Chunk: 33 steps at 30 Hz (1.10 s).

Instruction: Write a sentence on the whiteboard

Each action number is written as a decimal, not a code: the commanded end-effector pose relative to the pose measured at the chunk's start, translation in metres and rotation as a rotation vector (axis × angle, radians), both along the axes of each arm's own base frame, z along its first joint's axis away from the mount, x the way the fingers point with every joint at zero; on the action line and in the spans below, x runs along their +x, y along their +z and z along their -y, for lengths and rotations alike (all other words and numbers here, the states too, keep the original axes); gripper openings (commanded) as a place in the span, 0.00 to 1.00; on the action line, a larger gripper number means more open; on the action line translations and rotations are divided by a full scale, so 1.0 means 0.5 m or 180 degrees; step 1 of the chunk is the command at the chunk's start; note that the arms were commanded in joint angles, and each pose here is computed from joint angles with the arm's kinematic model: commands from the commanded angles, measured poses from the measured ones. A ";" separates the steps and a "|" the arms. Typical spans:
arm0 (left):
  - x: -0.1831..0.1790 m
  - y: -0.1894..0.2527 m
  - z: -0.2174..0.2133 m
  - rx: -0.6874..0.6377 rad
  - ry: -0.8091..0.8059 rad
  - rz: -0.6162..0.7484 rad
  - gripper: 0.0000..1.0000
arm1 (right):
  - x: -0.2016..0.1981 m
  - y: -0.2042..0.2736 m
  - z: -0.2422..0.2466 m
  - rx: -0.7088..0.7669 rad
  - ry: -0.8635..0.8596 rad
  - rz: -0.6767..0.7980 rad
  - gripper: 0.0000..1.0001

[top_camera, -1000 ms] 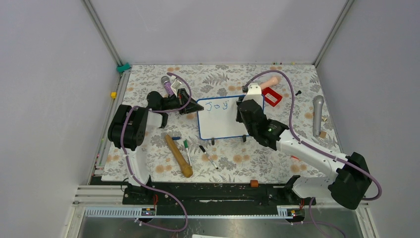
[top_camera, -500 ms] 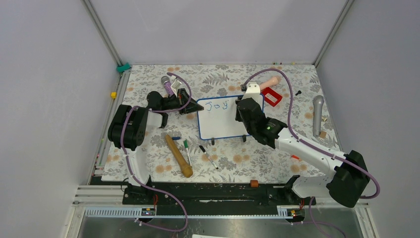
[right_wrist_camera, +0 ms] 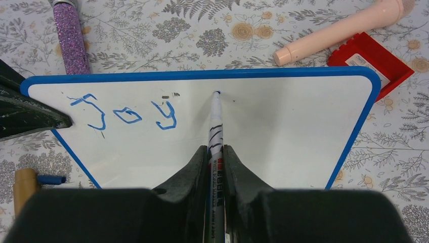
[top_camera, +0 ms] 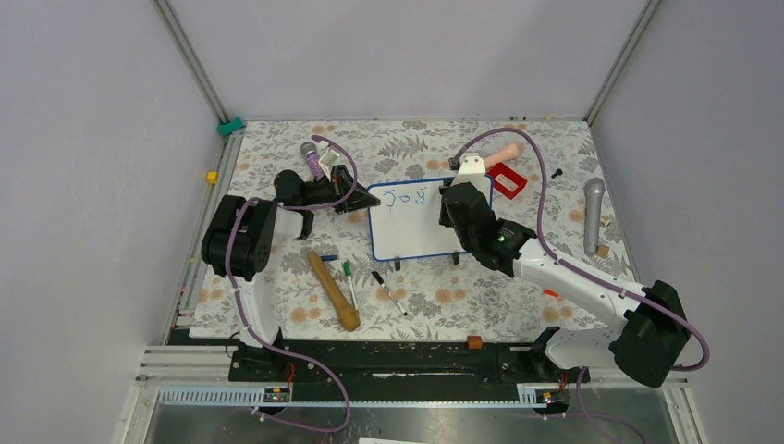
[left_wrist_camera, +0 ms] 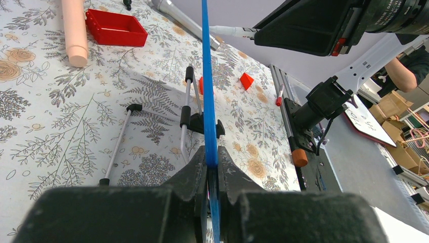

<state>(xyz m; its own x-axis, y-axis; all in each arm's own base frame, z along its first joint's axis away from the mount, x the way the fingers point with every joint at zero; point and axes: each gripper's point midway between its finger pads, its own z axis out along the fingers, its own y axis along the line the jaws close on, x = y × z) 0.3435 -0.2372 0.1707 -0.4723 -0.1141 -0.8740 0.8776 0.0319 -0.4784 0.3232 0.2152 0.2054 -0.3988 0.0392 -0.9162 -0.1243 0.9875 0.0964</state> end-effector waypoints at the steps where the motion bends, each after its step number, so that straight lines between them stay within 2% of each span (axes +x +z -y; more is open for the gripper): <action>1: -0.039 -0.018 0.003 0.0111 -0.0358 0.0350 0.00 | 0.010 0.042 -0.011 0.0155 0.0083 0.0157 0.00; 6: -0.038 -0.019 0.004 0.0111 -0.0357 0.0347 0.00 | 0.010 0.040 -0.015 0.0160 0.0112 0.0145 0.00; 12: -0.039 -0.019 0.004 0.0111 -0.0361 0.0345 0.00 | 0.014 0.042 0.022 0.0108 -0.0206 0.0187 0.00; 20: -0.039 -0.019 0.003 0.0112 -0.0360 0.0350 0.00 | 0.001 0.040 0.005 0.0157 0.0035 0.0188 0.00; 25: -0.038 -0.019 0.003 0.0110 -0.0355 0.0341 0.00 | -0.019 0.060 0.008 0.0499 0.0141 0.0439 0.00; 33: -0.039 -0.019 0.003 0.0110 -0.0354 0.0346 0.00 | -0.026 0.043 0.006 0.0418 0.0196 0.0319 0.00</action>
<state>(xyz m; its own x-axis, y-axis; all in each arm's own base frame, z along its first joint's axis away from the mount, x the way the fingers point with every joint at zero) 0.3431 -0.2373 0.1708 -0.4715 -0.1129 -0.8746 0.8782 0.0305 -0.4773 0.3041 0.2045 0.2113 -0.3342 0.1086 -0.9362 -0.1817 0.9673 0.1770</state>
